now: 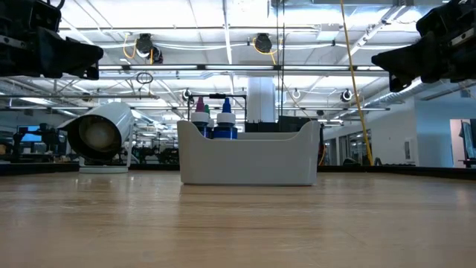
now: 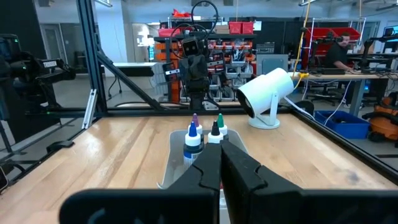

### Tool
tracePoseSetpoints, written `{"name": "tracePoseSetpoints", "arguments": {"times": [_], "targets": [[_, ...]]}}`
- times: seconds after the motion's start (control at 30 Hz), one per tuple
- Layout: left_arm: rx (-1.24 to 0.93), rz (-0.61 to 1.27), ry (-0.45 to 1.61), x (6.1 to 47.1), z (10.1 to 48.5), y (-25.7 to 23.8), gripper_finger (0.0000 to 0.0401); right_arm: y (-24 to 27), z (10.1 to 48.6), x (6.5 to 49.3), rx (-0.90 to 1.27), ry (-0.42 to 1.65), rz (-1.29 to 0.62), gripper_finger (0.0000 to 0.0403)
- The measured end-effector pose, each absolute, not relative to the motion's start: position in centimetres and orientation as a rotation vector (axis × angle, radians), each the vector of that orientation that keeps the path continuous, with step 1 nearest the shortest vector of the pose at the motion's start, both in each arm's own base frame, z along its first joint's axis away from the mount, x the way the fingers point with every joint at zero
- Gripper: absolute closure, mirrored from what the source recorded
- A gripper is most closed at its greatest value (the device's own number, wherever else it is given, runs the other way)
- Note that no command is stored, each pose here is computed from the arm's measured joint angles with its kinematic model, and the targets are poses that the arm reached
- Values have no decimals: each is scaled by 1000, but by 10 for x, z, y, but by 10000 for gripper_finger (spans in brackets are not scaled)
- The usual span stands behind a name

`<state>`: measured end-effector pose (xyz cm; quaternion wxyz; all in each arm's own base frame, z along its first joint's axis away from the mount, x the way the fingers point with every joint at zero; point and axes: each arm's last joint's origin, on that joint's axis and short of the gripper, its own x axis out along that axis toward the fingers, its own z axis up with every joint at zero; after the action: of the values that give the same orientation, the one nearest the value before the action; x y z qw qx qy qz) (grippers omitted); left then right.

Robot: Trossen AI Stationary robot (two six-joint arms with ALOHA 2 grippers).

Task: Pick & Place food coloring
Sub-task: Return to Home Position

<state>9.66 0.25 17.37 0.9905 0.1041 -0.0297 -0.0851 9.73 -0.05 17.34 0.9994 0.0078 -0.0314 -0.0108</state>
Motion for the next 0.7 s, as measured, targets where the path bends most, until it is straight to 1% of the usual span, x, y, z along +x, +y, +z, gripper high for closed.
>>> {"name": "tracePoseSetpoints", "arguments": {"times": [0.2, 0.7], "targets": [[209, -171, -60, 97, 174, 3, 346, 0, 173, 97, 16, -63, -22, 403], [209, -170, -61, 97, 174, 3, 343, -1, 173, 97, 15, -63, -22, 403]]}}
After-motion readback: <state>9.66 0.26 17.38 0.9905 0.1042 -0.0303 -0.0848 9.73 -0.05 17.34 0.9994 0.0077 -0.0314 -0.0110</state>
